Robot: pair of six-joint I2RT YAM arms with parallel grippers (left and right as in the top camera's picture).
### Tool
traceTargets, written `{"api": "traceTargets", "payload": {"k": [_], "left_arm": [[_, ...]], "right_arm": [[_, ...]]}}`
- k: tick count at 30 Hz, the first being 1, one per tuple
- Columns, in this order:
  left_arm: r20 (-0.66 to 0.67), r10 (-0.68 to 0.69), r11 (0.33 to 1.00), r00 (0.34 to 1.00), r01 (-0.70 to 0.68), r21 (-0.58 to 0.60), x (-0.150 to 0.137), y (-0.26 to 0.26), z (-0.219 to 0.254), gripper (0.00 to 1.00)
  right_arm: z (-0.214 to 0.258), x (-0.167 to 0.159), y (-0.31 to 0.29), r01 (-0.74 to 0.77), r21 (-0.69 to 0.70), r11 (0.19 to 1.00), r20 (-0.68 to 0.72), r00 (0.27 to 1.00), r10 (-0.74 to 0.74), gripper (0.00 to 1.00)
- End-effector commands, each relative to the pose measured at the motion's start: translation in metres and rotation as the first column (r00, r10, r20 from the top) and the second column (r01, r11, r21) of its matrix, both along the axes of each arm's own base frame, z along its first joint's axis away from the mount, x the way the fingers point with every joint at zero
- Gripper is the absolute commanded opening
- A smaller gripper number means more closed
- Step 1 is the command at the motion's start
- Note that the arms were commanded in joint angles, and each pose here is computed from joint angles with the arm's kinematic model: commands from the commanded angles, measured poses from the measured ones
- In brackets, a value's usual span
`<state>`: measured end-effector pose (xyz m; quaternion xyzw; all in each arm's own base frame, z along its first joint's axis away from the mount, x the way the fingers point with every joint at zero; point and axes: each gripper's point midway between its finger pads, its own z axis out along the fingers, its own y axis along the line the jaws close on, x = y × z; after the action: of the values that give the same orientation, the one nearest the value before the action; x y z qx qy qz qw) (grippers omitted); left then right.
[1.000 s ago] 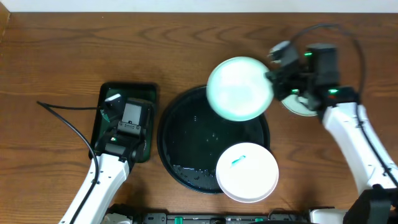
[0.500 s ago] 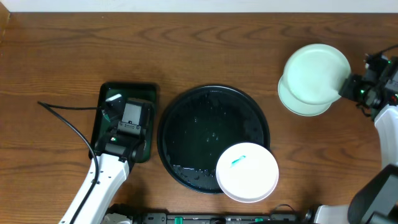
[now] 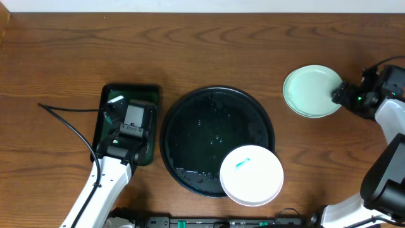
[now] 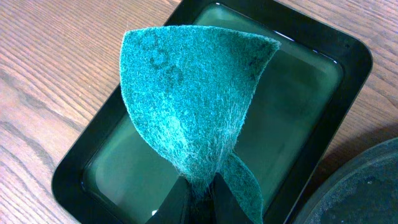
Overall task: Clean dirty plates on tray and stack at the side
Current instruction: 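Lift the green plate with the right gripper and stack it on the right plate, then move the right gripper to the white plate's rim on the round tray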
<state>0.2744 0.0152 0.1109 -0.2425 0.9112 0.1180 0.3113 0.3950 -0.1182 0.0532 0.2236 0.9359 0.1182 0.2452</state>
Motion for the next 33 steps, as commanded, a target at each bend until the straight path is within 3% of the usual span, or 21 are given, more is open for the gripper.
{"api": "traceTargets", "payload": {"k": [1,7,8,9,13,17,20,24,26,27,33], "left_arm": [[0.005,0.011,1.0,1.0,-0.011,0.006,-0.001,0.003,0.001,0.07],[0.007,0.011,1.0,1.0,-0.011,0.005,0.0,0.003,0.002,0.08],[0.007,0.011,1.0,1.0,-0.011,0.005,0.0,0.003,0.002,0.07],[0.007,0.011,1.0,1.0,-0.011,0.005,0.0,0.003,0.002,0.08],[0.005,0.011,1.0,1.0,-0.011,0.006,-0.001,0.003,0.001,0.08],[0.005,0.011,1.0,1.0,-0.011,0.006,-0.001,0.003,0.001,0.07],[0.005,0.011,1.0,1.0,-0.011,0.006,-0.001,0.003,0.001,0.07],[0.005,0.011,1.0,1.0,-0.011,0.006,-0.001,0.003,0.001,0.07],[0.005,0.011,1.0,1.0,-0.011,0.006,-0.001,0.003,0.001,0.07],[0.005,0.011,1.0,1.0,-0.011,0.005,-0.001,0.003,0.001,0.08],[0.004,0.009,1.0,1.0,-0.009,0.003,-0.001,0.002,0.001,0.08]], "right_arm": [[0.028,0.003,0.025,-0.067,0.087,0.994,0.08,0.995,0.06,0.75],[0.076,-0.016,0.073,-0.17,0.096,0.981,0.112,0.981,0.159,0.77],[0.082,-0.022,0.083,-0.188,0.087,0.978,0.105,0.978,0.179,0.85],[0.088,-0.029,0.092,-0.205,0.079,0.976,0.095,0.976,0.198,0.99],[0.1,-0.067,0.131,-0.258,0.02,0.966,-0.003,0.966,0.258,0.99],[0.097,-0.115,0.135,0.0,-0.062,0.998,-0.192,0.981,-0.012,0.99],[0.098,-0.136,0.143,0.117,-0.079,0.99,-0.244,0.961,-0.134,0.99],[0.097,-0.154,0.191,0.02,0.089,0.996,-0.319,0.948,0.009,0.99],[0.096,-0.162,0.202,-0.036,0.113,0.993,-0.344,0.936,0.074,0.88],[0.094,-0.169,0.203,-0.045,0.108,0.993,-0.367,0.927,0.082,0.92],[0.087,-0.22,0.201,0.139,0.001,0.99,-0.559,0.821,-0.114,0.95]]}}
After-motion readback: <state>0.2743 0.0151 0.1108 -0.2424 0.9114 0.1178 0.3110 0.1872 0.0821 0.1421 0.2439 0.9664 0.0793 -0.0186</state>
